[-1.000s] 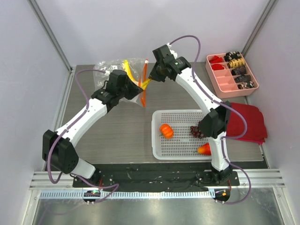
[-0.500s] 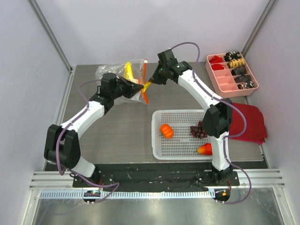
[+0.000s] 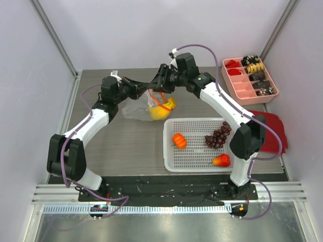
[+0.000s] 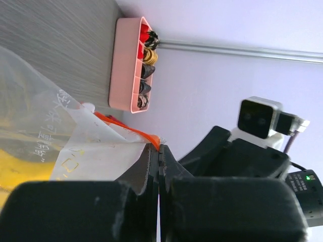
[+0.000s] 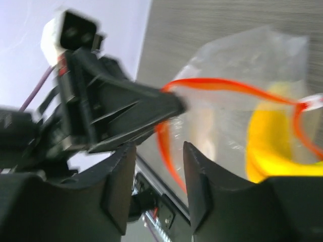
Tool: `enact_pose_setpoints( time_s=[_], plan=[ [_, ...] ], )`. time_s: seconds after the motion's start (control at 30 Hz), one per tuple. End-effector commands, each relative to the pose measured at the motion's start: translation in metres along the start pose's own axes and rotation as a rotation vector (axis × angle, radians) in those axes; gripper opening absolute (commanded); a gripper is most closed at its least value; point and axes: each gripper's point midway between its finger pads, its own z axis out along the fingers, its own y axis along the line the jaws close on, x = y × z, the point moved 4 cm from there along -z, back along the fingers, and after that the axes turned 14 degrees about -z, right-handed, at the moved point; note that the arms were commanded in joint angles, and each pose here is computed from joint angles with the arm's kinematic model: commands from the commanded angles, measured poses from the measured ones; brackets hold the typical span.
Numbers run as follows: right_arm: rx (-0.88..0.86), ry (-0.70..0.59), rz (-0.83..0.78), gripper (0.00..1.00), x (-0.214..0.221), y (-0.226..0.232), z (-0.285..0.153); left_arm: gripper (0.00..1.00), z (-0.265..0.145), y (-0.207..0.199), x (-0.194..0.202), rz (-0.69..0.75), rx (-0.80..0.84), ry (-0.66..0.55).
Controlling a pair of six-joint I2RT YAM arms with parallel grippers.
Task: Place the food in the zip-top bag and seal the zipper
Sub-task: Place the fake fruit in the zipper food storage bag.
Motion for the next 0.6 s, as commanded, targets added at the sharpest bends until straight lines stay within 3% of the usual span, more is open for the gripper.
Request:
enact_pose_setpoints(
  time_s=[0.0,0.1,0.27,0.4,0.57],
  plan=[
    [-0.187,-0.035,-0.099,0.58,-0.02,0.011,-0.035,0.0,-0.017,-0.016,0.011,0.046,0.095,0.069],
    [-0.127,-0.037,-0.071,0.72,-0.034,-0.036,-0.046,0.0,-0.023,-0.01,0.007,0.05,0.113,0.079],
    [0.033,-0.06,-0.014,0.7,-0.031,-0.098,-0.06,0.0,-0.028,-0.019,0.011,0.058,0.174,0.117],
    [0.035,0.04,-0.014,0.62,-0.001,-0.129,-0.038,0.0,-0.028,-0.026,0.017,0.063,0.2,0.164],
    [-0.051,0.1,-0.069,0.7,0.017,-0.141,-0.017,0.0,-0.034,-0.038,0.023,0.079,0.225,0.187]
  ],
)
